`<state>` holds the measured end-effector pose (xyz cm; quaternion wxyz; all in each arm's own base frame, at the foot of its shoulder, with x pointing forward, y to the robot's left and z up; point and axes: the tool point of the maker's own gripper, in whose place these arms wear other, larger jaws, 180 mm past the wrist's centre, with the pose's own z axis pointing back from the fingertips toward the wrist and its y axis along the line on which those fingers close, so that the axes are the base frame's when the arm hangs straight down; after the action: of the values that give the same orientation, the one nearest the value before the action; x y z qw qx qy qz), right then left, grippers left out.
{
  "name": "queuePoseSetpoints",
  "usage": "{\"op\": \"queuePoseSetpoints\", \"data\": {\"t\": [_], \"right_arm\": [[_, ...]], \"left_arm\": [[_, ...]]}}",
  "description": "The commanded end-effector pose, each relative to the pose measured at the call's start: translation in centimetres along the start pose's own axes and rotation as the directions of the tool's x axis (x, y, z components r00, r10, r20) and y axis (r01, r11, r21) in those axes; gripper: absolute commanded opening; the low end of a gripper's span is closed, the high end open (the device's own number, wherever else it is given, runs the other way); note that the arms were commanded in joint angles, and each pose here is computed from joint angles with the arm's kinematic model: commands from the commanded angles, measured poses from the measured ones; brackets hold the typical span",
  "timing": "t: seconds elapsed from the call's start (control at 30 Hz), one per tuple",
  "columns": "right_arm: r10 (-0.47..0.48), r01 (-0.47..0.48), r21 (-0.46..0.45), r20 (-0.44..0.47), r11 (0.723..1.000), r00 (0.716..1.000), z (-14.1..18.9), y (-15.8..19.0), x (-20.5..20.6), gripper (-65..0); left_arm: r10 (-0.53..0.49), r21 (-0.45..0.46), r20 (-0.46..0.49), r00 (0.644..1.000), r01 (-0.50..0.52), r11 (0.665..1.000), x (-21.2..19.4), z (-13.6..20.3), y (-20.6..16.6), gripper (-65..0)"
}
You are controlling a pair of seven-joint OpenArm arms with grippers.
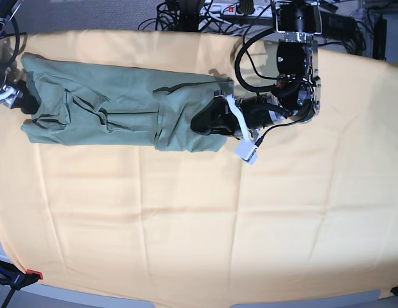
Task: Fold the T-shirt properly
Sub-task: 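Release the left gripper and push the collar end inward with the right gripper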
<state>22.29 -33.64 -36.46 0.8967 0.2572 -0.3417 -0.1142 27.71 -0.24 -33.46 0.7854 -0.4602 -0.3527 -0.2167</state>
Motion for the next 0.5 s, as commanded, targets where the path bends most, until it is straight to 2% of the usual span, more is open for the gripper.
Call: {"op": "queuePoseSetpoints", "data": {"t": [0.0,0.17,0.33,0.47], "right_arm": [[0.008,-0.008,0.024,0.000,1.000,1.000,0.4,0.2,0.4,-24.5],[-0.073,0.075,0.182,-0.015,0.980,0.997,0.1,2.3,-0.9,-24.5],[-0.074,0.077,0.190,-0.025,0.979,0.997,-0.3,2.6,-1.2,-24.5],[-0.059,0.072,0.208,-0.071,0.975,0.996,-1.1,3.3,-2.1,-24.5]], "left_arm": [[-0.024,-0.023,0.054,0.998,0.025,0.999,1.7,0.1,-0.5,-65.0],[-0.025,-0.023,0.055,0.998,0.026,0.999,1.7,0.1,-0.5,-65.0],[-0.024,-0.024,0.055,0.998,0.026,0.999,1.7,0.1,-0.6,-65.0],[-0.025,-0.024,0.056,0.998,0.026,0.999,1.7,0.1,-0.6,-65.0]]}}
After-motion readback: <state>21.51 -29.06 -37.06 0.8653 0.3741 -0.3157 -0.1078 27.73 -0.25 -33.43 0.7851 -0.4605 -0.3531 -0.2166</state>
